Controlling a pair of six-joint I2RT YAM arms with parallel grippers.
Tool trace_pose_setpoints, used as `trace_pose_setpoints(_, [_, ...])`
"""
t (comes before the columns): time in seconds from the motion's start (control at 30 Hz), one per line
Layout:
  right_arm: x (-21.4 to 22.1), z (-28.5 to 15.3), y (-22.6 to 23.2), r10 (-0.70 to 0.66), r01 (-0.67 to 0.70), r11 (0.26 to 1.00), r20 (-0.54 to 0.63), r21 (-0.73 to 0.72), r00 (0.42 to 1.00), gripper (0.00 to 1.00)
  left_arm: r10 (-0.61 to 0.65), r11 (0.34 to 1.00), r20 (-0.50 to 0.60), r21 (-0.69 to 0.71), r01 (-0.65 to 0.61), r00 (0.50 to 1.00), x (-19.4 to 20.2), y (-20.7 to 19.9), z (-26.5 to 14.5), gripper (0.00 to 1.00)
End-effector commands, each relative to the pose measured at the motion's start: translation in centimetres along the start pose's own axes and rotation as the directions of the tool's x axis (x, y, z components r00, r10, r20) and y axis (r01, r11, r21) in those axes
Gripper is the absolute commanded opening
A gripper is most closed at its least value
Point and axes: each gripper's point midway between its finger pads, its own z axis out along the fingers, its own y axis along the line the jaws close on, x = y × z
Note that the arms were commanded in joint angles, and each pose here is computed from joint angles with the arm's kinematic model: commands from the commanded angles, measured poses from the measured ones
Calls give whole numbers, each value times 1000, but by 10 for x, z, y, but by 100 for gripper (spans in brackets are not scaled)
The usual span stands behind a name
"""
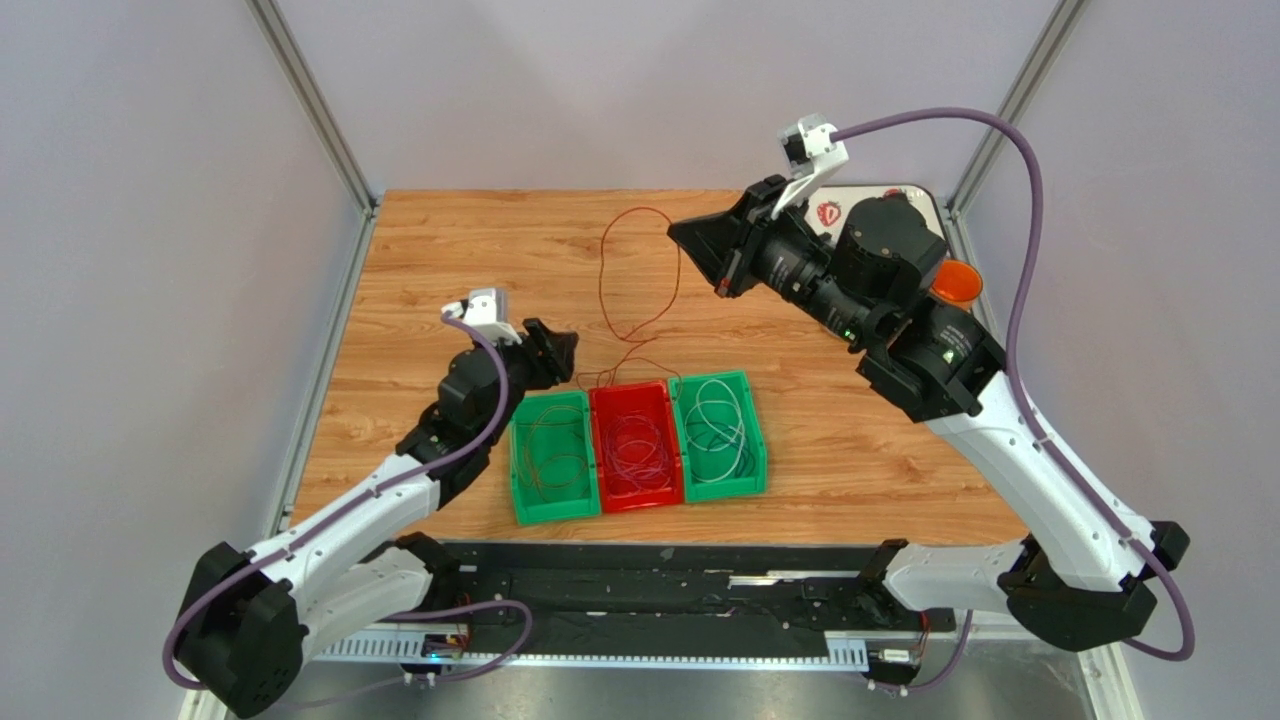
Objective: Untangle the cables
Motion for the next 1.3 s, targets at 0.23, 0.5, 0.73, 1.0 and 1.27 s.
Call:
trace_pose_setpoints(0.23, [31,-32,22,45,-54,995,-102,-81,994,0,-14,1000,9,13,14,1000,-1,-1,0,64])
trace_pose_setpoints(0.5, [116,-14,-38,55,-15,987,-244,160,968,0,-13,1000,6,15,12,1000,-1,-2,1,62])
trace_pose_setpoints(0.73, [174,9,-57,91,-9,975,-364,222,927,0,-14,1000,5,16,14,1000,-1,-2,1,61])
trace_pose_setpoints(1.0, [225,13,-84,167,-11,937,-421,348,892,0,-9,1000,-2,17,9,1000,0,-3,3,60])
trace_pose_setpoints(1.27, [267,8,-109,209,47,886,-489,460,847,0,-6,1000,-8,16,6,1000,1,-3,4,60])
